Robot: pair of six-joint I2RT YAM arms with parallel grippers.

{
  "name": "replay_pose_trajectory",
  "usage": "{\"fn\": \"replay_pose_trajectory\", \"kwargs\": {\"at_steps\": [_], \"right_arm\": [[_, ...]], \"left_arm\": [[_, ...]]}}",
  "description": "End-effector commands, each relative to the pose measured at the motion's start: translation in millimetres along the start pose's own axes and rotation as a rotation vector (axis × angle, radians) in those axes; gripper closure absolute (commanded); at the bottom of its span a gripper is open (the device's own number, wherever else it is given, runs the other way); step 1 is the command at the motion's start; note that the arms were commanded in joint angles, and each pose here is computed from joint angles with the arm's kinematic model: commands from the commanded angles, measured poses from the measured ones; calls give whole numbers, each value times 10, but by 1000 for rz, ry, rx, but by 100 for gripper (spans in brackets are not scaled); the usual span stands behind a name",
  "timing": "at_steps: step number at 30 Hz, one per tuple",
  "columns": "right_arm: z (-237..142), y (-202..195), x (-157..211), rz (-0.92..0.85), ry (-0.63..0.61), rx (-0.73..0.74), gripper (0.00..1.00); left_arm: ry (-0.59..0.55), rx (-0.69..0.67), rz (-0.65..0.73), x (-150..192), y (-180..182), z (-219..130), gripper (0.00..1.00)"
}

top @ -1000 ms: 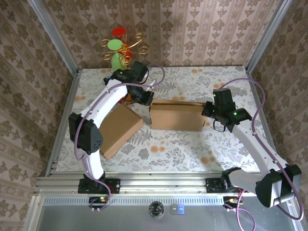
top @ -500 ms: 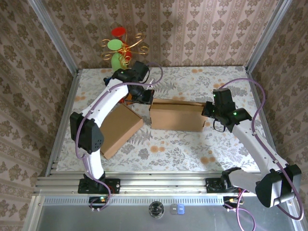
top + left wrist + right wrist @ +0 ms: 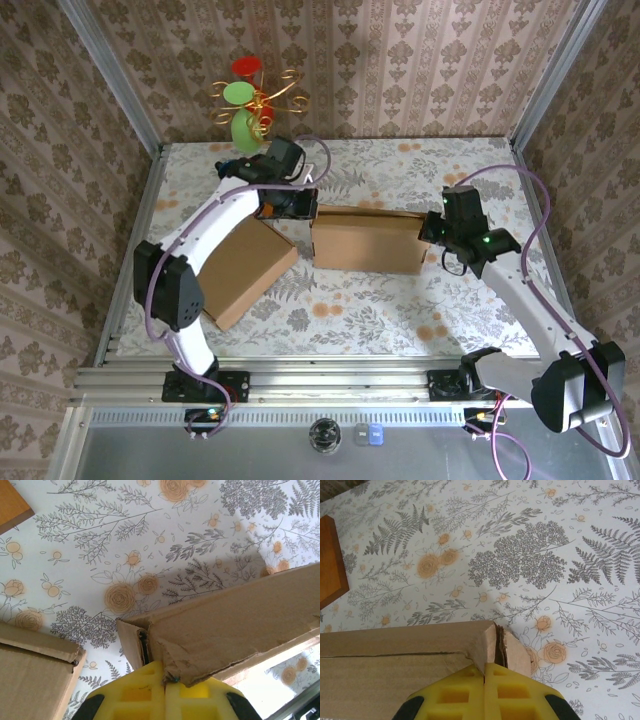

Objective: Fold the paper box

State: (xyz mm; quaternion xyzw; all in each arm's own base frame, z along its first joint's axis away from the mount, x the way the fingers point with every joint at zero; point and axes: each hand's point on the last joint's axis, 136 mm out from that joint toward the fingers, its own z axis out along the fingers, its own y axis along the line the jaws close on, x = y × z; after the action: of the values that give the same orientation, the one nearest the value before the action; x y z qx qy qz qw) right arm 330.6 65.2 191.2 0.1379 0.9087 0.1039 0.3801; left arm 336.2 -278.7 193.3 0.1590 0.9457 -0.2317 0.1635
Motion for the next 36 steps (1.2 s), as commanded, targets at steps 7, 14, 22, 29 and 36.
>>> {"fn": "replay_pose_trajectory", "kwargs": {"at_steps": [7, 14, 22, 29, 36], "right_arm": [[14, -24, 190, -33, -15, -36, 100], [26, -88, 309, -48, -19, -39, 100], [-155, -70, 293, 15, 10, -41, 82], [-422, 173, 445, 357, 177, -153, 13], [-657, 223, 228, 706, 99, -240, 16]], "left_arm": [[16, 7, 53, 332, 23, 155, 100], [0, -38, 75, 525, 84, 273, 100], [-34, -51, 74, 613, 147, 320, 100], [-63, -86, 87, 595, 161, 285, 100], [-55, -95, 101, 604, 152, 279, 100]]}}
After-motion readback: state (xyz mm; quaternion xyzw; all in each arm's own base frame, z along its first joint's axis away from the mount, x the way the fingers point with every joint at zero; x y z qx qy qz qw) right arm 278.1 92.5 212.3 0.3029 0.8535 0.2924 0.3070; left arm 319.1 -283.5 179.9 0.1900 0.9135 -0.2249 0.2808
